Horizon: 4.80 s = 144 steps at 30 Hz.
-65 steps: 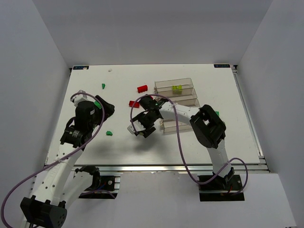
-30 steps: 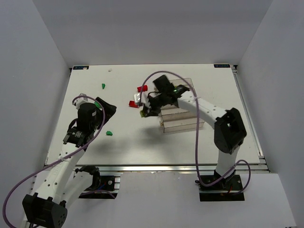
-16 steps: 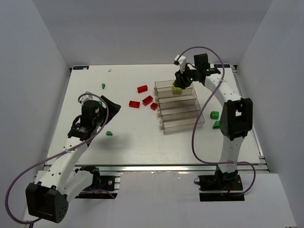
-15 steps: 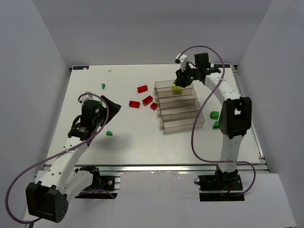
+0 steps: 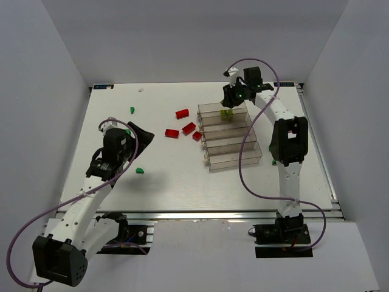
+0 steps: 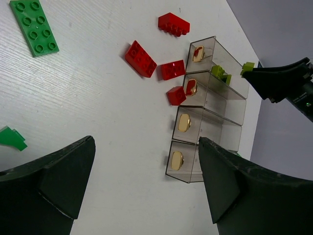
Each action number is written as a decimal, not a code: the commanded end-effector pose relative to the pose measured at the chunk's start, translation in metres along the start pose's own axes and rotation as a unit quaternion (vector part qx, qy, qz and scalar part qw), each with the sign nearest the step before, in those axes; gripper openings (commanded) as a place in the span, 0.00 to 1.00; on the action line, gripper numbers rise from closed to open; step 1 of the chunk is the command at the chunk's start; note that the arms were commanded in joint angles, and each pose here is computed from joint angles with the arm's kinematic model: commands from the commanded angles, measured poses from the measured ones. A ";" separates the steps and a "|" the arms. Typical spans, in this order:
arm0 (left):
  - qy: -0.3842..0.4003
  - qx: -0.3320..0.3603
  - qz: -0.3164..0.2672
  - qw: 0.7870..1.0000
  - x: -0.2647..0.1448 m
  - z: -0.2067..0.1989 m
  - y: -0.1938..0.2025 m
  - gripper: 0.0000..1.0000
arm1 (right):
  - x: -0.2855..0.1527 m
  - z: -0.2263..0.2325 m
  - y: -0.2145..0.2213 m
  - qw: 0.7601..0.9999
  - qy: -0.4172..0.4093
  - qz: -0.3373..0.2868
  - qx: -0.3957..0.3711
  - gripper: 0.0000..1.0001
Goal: Sort the legos into containers by color
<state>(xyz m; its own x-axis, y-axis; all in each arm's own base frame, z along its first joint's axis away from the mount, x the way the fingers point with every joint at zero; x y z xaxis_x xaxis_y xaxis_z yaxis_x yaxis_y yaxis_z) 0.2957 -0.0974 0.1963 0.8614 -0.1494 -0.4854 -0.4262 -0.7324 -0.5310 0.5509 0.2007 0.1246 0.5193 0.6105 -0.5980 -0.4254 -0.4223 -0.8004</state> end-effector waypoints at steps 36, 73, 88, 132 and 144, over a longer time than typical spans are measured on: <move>-0.287 0.053 0.066 0.954 0.069 0.094 -0.023 0.81 | -0.147 0.099 -0.025 0.984 -0.144 -0.084 -0.068 0.68; -0.363 0.115 0.141 0.914 0.154 0.148 0.003 0.26 | -0.171 0.097 -0.004 0.987 -0.127 -0.099 -0.017 0.70; 0.139 0.273 0.118 0.944 0.114 -0.094 0.058 0.08 | -0.185 0.111 -0.001 0.981 -0.153 -0.112 -0.035 0.40; 0.222 0.405 0.129 0.877 0.217 -0.207 0.136 0.71 | -0.194 0.072 0.066 0.998 -0.058 -0.018 -0.010 0.46; 0.168 0.353 0.018 0.920 0.126 -0.185 0.051 0.63 | -0.206 0.023 0.132 0.993 0.055 0.087 0.054 0.62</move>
<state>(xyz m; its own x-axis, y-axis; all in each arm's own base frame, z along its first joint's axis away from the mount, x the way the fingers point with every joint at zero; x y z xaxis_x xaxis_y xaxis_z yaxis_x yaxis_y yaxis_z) 0.4386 -0.3057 0.1770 0.7308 -0.5074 -0.4567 -0.5314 -0.0030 -0.8471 0.3764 0.0489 0.1577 0.5247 0.5082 -0.6830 -0.5496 -0.4104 -0.7277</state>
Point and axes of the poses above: each gripper's point midway between its finger pads, its own x axis out along the fingers, its own z axis along the line the jaws close on, y = z × x, the point moved 1 cm from there along -x, back along the fingers, and after that the axes turned 1 degree about -x, right-handed, at the moved point
